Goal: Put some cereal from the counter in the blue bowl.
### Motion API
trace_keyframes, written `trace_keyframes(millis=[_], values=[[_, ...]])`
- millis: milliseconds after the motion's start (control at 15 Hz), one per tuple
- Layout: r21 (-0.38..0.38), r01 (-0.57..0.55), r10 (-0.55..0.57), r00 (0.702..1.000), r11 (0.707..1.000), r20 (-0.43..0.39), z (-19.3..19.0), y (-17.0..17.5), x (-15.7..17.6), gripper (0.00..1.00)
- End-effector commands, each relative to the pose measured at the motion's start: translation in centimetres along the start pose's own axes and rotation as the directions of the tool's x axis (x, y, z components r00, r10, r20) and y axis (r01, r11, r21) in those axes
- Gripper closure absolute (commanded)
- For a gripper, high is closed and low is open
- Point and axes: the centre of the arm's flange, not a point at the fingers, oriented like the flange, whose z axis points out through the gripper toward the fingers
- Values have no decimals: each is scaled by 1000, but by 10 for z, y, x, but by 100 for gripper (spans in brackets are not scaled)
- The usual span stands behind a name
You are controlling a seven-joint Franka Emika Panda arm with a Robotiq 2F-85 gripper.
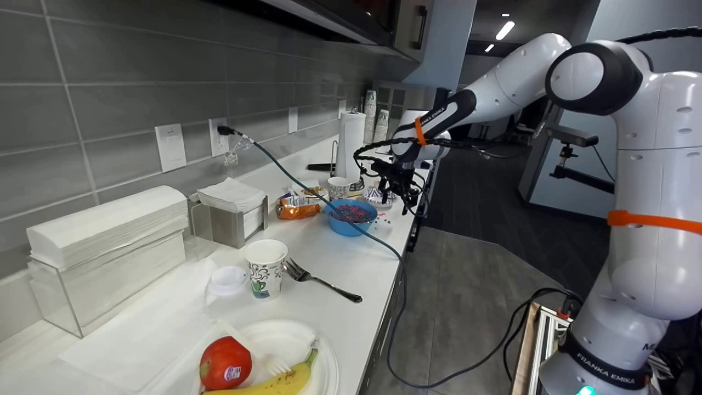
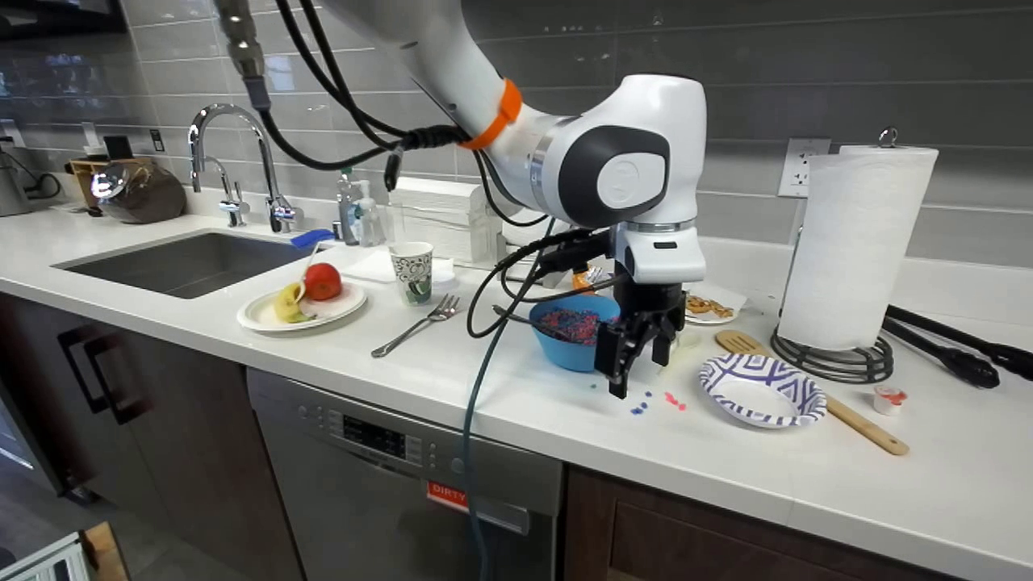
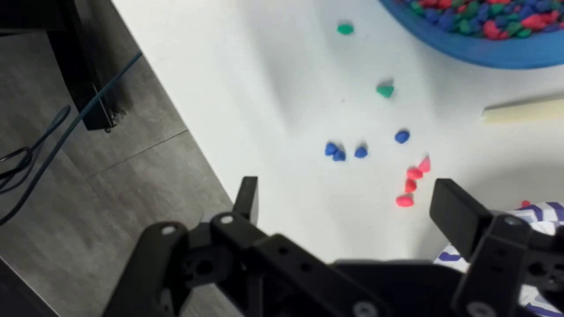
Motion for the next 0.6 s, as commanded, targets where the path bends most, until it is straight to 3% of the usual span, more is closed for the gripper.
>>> trace_keyframes(millis=[0,533], values=[[1,-75,74,997,997,34,11,-26,-7,0],[1,-43,43,997,999,58,33,-38,-27,0]])
